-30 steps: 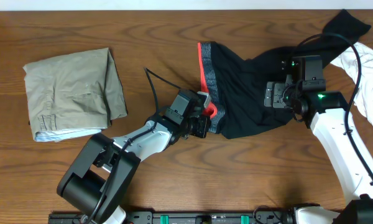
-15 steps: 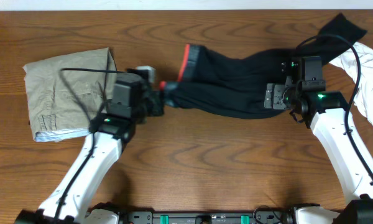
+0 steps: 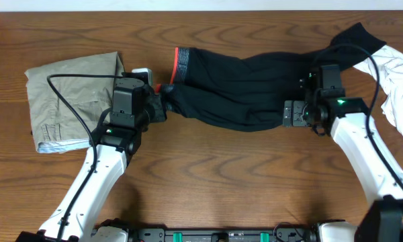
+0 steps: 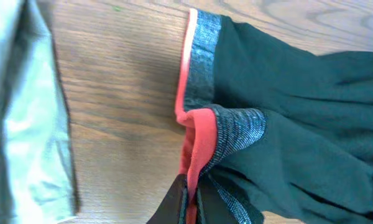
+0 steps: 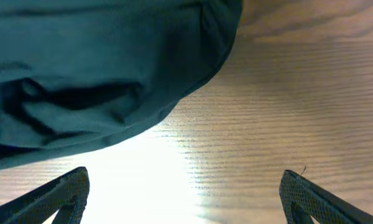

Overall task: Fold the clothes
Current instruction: 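Pull the black pants rightward with the right gripper, stretching them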

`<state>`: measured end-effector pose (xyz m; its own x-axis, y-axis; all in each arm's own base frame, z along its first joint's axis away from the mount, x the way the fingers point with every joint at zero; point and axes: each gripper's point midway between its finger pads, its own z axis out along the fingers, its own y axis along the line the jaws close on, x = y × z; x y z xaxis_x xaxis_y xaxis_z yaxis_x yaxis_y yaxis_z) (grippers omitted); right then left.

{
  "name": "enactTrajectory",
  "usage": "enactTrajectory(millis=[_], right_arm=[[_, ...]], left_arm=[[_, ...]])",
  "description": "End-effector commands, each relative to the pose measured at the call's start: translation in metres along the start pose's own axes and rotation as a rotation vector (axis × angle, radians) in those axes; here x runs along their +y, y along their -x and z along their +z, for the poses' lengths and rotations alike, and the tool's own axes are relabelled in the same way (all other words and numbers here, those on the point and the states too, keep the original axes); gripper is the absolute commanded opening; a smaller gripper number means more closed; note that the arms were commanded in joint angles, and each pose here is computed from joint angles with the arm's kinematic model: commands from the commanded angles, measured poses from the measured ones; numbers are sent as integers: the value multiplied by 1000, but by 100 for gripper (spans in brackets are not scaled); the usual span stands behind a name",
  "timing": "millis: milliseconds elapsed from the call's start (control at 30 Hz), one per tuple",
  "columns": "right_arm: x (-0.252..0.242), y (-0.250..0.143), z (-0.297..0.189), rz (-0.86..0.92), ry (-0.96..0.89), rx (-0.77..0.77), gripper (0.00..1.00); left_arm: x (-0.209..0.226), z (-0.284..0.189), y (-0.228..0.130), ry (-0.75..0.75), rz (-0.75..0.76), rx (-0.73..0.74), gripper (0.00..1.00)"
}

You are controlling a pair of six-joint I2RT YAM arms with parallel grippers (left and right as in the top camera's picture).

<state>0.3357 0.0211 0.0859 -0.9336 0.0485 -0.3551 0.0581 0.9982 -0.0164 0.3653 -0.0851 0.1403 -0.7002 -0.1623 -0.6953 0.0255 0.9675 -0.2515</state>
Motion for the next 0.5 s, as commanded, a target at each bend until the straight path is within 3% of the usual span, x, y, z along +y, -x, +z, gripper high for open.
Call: enactTrajectory(millis=[0,400,467], right_arm=[[-2,-2,20,9,-8,26,95],[10,0,91,7,23,67,91],[15,-2,99,7,51,77,85]], left_arm=[[10,0,5,55,26,-22,6],[10,0,5,55,26,-22,6],[10,0,5,55,26,-22,6]])
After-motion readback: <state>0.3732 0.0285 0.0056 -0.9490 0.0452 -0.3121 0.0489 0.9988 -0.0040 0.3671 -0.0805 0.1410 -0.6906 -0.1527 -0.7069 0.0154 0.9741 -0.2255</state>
